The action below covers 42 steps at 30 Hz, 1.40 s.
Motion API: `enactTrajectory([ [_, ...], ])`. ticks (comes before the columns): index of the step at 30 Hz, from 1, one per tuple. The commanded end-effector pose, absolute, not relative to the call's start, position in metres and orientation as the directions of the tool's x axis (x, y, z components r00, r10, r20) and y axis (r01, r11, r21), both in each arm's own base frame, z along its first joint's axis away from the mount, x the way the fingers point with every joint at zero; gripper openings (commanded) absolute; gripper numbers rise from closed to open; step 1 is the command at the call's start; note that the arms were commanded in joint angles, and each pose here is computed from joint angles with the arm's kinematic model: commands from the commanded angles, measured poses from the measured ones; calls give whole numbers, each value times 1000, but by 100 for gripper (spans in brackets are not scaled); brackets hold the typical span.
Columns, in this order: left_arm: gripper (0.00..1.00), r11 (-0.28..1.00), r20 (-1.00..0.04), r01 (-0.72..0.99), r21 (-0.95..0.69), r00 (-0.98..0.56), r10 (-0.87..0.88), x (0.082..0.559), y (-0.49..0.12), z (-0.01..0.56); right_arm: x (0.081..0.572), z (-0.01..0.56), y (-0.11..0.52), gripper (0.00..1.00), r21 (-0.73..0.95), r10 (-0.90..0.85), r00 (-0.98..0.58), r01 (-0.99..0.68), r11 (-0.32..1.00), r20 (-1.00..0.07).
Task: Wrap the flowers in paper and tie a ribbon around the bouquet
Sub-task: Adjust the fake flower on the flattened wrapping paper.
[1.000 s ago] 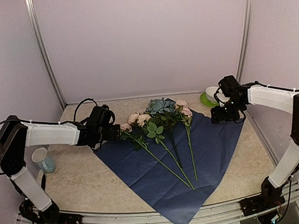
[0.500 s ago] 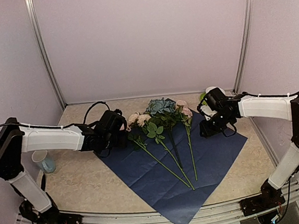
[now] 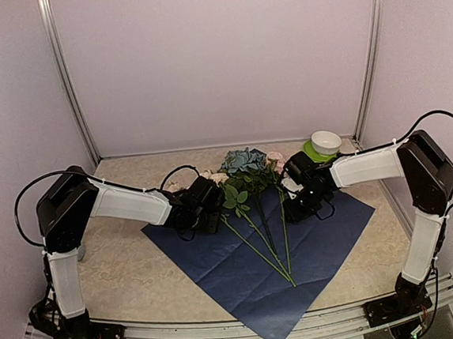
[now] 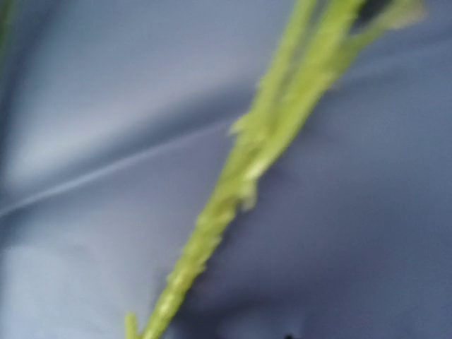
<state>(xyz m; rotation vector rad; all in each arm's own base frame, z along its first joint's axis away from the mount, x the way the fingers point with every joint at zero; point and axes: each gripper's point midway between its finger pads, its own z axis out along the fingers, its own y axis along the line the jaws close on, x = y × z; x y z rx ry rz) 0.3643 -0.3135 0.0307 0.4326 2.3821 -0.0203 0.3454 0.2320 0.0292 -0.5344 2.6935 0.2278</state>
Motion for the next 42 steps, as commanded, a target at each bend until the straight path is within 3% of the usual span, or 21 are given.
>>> enactTrajectory([
  [1,60,925,-677,368,97,-657,332,377,-339,36,345,32,254,34,112,-343,-835,-426,898,-431],
  [7,60,913,-693,396,99,-631,349,388,-354,41,336,30,272,34,178,-369,-830,-473,863,-419],
  [15,61,912,-744,400,90,-582,328,392,-358,78,316,66,280,38,230,-388,-796,-532,815,-465],
  [21,68,891,-778,441,107,-521,351,371,-361,107,290,103,255,42,198,-412,-785,-545,815,-463],
  [27,74,871,-802,476,122,-470,370,330,-381,138,226,130,265,52,88,-577,-647,-700,708,-498],
  [30,76,858,-792,504,97,-483,374,301,-394,140,205,128,250,53,194,-429,-803,-538,820,-413],
  [35,79,856,-761,498,142,-498,416,255,-412,131,138,114,241,53,406,-306,-895,-423,810,-324],
  [42,80,869,-733,470,155,-535,420,208,-422,126,43,69,263,59,613,-397,-907,-393,685,-137],
])
